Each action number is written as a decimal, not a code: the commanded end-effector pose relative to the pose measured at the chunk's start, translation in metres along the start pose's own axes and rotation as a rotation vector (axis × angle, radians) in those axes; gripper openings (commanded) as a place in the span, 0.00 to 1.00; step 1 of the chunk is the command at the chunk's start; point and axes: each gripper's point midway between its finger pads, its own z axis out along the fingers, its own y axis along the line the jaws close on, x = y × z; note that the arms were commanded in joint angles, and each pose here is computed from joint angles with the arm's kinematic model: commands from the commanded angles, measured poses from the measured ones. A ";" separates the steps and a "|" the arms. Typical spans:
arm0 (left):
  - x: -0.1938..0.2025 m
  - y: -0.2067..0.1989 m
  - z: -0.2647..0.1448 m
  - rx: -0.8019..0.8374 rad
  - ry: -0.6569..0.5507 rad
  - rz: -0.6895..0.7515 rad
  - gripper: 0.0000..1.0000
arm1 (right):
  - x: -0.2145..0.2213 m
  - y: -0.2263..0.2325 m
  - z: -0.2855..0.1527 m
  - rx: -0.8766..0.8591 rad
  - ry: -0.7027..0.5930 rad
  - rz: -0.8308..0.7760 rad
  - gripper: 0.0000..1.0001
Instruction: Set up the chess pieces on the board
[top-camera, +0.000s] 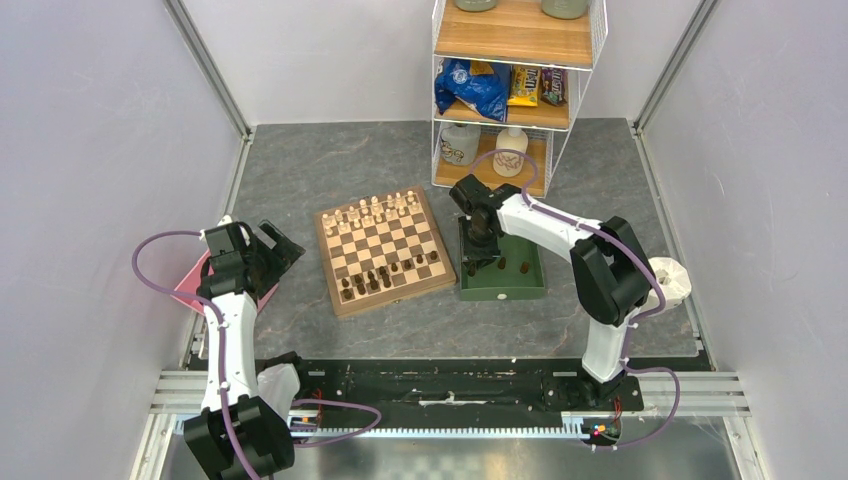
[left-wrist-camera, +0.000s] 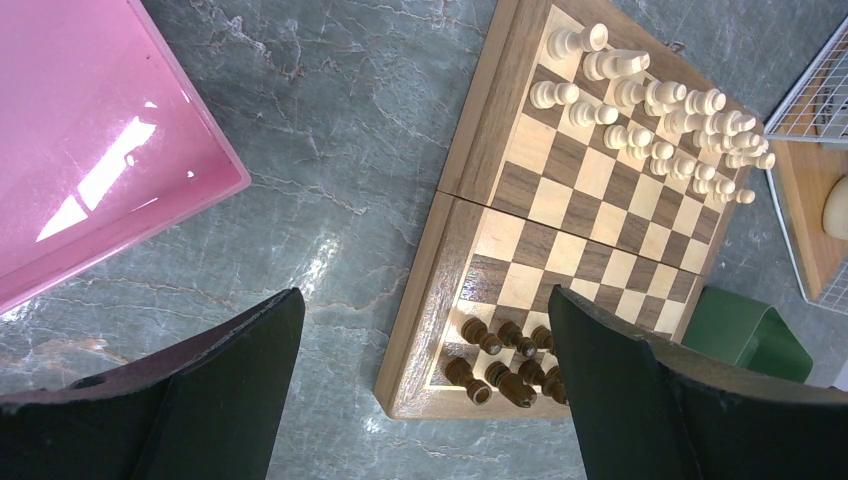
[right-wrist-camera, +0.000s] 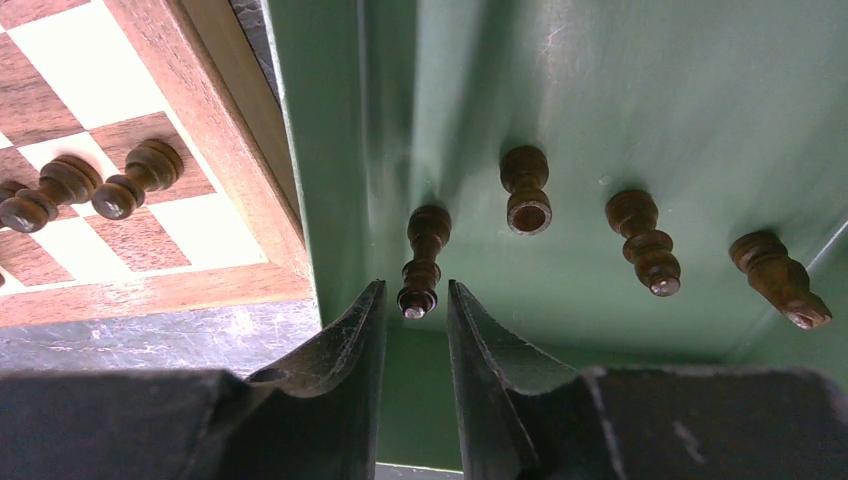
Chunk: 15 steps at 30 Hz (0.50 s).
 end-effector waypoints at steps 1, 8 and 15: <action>-0.006 -0.005 -0.002 0.027 -0.014 0.021 0.99 | -0.016 0.008 -0.003 -0.007 -0.057 -0.022 0.35; -0.006 -0.005 -0.002 0.025 -0.015 0.021 0.99 | -0.017 0.007 -0.004 -0.006 -0.062 -0.039 0.25; -0.006 -0.005 -0.002 0.026 -0.012 0.021 0.99 | -0.019 0.007 -0.022 -0.010 -0.090 -0.053 0.15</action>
